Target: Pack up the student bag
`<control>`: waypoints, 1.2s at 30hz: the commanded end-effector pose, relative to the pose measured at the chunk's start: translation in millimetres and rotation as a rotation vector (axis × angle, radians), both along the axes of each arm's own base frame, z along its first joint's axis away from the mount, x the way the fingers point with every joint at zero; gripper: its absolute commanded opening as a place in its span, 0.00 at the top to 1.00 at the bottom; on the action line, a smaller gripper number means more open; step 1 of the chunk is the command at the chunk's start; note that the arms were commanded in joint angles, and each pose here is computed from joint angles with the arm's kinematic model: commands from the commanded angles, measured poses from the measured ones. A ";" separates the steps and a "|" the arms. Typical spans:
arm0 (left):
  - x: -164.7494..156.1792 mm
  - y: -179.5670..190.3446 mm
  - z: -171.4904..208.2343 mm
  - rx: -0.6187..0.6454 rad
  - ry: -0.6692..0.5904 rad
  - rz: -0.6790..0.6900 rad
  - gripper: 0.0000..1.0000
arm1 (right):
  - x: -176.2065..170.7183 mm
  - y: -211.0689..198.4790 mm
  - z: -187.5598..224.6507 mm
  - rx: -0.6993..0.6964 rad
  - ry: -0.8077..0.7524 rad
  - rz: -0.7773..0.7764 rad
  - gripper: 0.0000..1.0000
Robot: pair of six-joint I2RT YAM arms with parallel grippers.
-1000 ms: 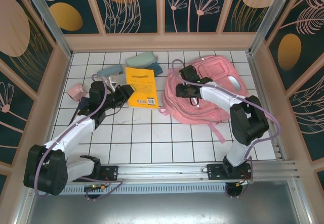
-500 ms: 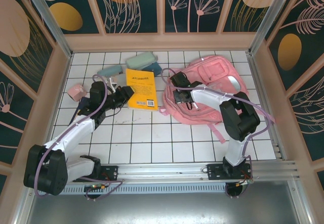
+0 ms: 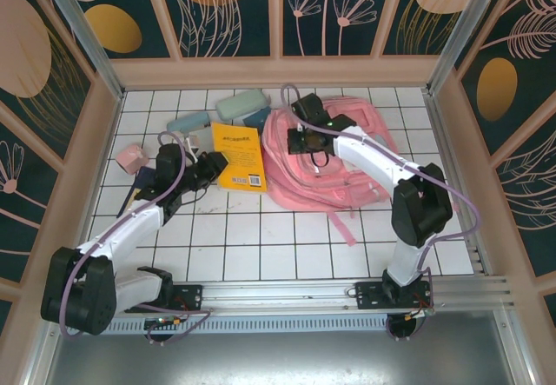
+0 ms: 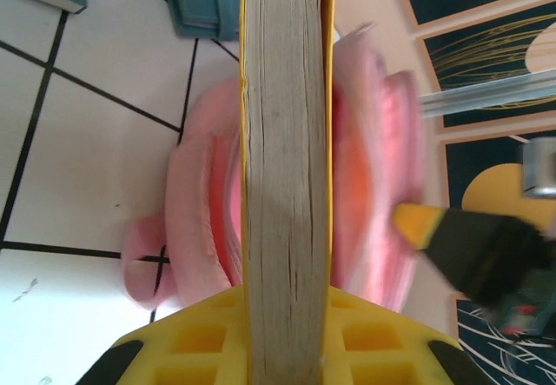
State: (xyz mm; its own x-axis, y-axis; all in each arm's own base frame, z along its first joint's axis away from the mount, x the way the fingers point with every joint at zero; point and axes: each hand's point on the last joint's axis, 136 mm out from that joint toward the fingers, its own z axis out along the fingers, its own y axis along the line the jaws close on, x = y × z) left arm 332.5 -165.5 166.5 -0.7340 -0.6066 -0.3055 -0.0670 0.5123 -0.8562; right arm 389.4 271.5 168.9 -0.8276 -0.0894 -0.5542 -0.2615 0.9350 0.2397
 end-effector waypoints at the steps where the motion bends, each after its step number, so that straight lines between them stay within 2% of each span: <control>1: 13.0 -2.8 17.5 -0.056 -0.097 0.007 1.00 | 3.3 14.7 81.4 0.235 -0.075 0.030 1.00; 4: 18.0 -10.1 19.2 -0.124 -0.099 -0.003 1.00 | 1.0 21.5 110.8 0.358 -0.071 0.058 1.00; 10: 28.8 -28.9 30.8 -0.183 -0.136 -0.003 1.00 | 12.6 1.4 159.4 0.593 -0.076 0.056 1.00; 14: 35.8 -67.2 35.5 -0.226 -0.144 -0.058 1.00 | 15.6 -6.6 176.8 0.688 -0.072 0.047 1.00; 19: 45.3 -130.3 42.8 -0.289 -0.139 -0.148 1.00 | 17.6 -5.2 177.1 0.723 -0.049 0.042 1.00; 23: 51.4 -165.9 49.4 -0.322 -0.135 -0.187 1.00 | 17.6 -4.0 174.2 0.735 -0.038 0.040 1.00; 24: 55.4 -173.7 38.7 -0.314 -0.112 -0.187 1.00 | 17.3 -3.4 173.8 0.737 -0.037 0.043 1.00; 32: 63.8 -207.1 34.9 -0.283 -0.103 -0.184 1.00 | 16.9 -1.8 171.4 0.750 -0.030 0.049 1.00; 36: 67.6 -233.0 13.2 -0.238 -0.069 -0.200 1.00 | 16.8 2.1 175.7 0.784 -0.023 0.065 1.00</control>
State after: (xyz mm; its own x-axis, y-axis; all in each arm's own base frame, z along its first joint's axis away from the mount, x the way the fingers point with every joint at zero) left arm 395.7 -372.7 153.5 -0.8336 -0.5199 -0.1865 -0.0028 0.3416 -0.9399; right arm 413.2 262.4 274.5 -0.8832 0.2797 -0.3765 -0.1419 0.6057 0.7829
